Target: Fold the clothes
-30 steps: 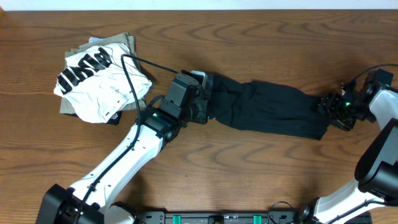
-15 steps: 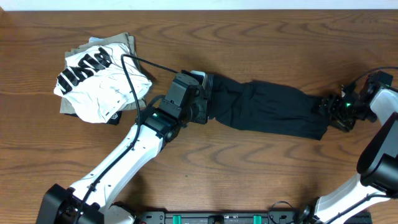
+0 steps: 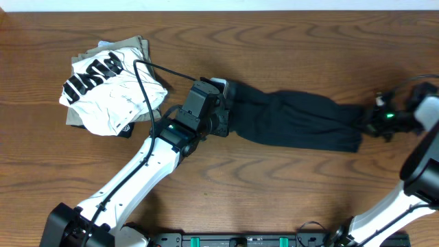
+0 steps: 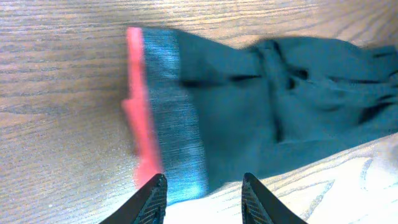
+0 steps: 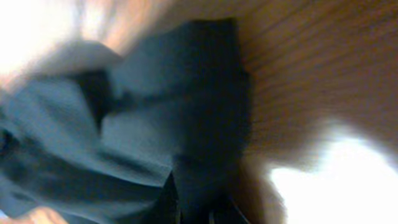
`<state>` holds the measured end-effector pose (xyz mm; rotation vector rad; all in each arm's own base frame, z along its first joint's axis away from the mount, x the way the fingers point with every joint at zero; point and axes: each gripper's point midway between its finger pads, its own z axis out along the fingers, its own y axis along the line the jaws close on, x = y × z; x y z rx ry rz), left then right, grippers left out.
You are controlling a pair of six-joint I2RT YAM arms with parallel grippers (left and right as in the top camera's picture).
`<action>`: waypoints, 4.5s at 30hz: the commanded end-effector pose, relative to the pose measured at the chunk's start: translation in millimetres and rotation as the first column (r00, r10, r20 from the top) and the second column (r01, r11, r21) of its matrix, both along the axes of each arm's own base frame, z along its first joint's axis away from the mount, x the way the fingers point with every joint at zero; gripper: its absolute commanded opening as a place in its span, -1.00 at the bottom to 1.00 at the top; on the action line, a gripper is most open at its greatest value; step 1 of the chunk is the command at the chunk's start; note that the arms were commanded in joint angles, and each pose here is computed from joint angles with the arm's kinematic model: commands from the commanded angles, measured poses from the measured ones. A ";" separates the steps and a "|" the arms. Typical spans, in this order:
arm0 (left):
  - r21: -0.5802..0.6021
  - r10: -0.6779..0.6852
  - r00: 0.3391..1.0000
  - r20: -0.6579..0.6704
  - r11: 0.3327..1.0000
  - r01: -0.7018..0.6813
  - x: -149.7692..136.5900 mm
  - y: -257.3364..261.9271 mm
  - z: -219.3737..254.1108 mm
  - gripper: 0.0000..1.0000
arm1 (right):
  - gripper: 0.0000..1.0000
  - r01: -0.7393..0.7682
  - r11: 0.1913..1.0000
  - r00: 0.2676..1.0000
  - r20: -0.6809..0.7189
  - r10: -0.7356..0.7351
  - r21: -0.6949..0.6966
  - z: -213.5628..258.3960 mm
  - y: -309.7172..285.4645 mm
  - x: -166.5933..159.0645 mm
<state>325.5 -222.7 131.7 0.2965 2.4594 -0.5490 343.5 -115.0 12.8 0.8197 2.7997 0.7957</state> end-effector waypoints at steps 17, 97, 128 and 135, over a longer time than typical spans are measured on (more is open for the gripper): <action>-0.006 0.006 0.999 0.040 1.000 -0.005 8.1 -0.5 11.7 -0.21 | -0.97 0.143 0.948 0.964 0.258 -0.068 -0.286 213.2 -108.8 31.2; -0.005 0.166 0.986 -0.015 0.986 -0.166 28.0 49.1 4.8 -0.19 | -0.98 -0.365 0.764 0.840 0.165 0.517 -0.532 251.2 186.2 81.7; -0.037 0.579 0.815 0.032 0.815 -0.578 69.0 208.9 23.9 -0.18 | -0.98 -0.537 0.778 0.168 0.862 0.478 -0.326 457.8 439.3 57.9; -0.066 0.626 0.779 0.043 0.780 -0.623 69.5 231.9 32.4 -0.18 | -0.97 -0.507 0.795 0.136 0.881 0.454 -0.332 469.7 456.9 52.5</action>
